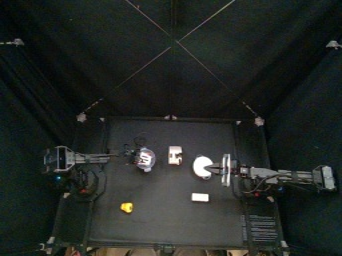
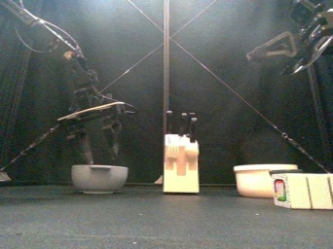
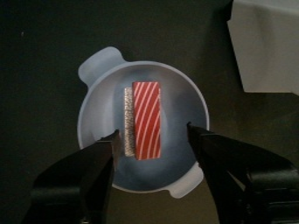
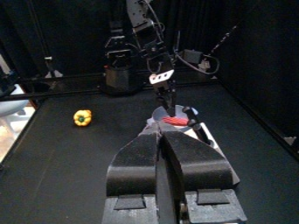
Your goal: Put salmon sushi in bowl
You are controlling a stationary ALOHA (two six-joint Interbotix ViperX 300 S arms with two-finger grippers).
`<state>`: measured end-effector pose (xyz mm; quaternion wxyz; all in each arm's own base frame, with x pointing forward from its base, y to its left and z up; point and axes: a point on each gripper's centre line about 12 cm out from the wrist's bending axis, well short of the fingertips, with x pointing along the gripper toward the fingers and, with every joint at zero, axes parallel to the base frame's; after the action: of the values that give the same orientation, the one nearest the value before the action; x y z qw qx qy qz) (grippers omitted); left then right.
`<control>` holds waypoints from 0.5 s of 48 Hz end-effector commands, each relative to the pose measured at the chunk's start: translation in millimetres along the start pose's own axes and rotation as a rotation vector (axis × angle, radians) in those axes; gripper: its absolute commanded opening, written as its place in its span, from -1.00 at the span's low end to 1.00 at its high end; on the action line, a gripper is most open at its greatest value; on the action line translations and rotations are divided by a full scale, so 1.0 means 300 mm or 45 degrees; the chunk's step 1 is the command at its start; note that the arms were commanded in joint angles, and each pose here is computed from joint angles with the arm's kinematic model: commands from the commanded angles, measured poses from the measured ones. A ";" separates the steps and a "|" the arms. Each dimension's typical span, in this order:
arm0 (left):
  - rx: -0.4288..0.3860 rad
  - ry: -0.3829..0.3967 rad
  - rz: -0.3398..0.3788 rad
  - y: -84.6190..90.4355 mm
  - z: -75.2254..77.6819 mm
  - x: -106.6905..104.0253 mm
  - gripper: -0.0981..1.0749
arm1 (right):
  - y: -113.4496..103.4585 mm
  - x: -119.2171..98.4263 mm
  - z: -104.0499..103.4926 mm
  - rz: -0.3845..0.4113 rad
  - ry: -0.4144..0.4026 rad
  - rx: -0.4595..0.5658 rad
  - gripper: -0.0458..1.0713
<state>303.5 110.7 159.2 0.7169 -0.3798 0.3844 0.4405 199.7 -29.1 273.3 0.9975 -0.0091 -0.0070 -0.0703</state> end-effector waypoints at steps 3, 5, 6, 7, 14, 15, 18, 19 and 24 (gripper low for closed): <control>-0.005 -0.014 -0.012 -0.008 0.013 -0.008 0.78 | -0.003 0.008 0.027 -0.005 -0.031 0.004 -0.88; -0.005 -0.014 -0.012 -0.008 0.013 -0.008 0.78 | -0.002 0.008 0.027 -0.003 -0.031 0.004 -0.88; -0.005 -0.014 -0.014 -0.009 0.014 -0.008 0.78 | -0.002 0.008 0.027 -0.003 -0.031 0.004 -0.88; -0.003 -0.015 -0.011 -0.008 0.014 -0.008 0.78 | -0.002 0.009 0.026 -0.003 -0.029 0.004 -0.88; 0.004 -0.014 -0.014 -0.011 0.010 -0.009 0.78 | -0.002 0.008 0.029 -0.003 -0.031 0.004 -0.88; 0.003 -0.015 -0.015 -0.011 0.011 -0.011 0.78 | -0.003 0.008 0.027 -0.004 -0.031 0.002 -0.88; 0.005 -0.015 -0.014 -0.011 0.010 -0.009 0.78 | -0.002 0.008 0.030 -0.003 -0.033 0.004 -0.88; 0.006 -0.017 -0.015 -0.011 0.011 -0.011 0.78 | -0.003 0.008 0.027 -0.005 -0.031 0.004 -0.88; 0.016 -0.023 -0.013 -0.011 0.013 -0.011 0.78 | -0.003 0.008 0.030 -0.005 -0.033 0.004 -0.88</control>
<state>303.1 110.7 158.9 0.7183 -0.3757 0.3858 0.4406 199.7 -29.1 273.3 0.9975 -0.0091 -0.0070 -0.0703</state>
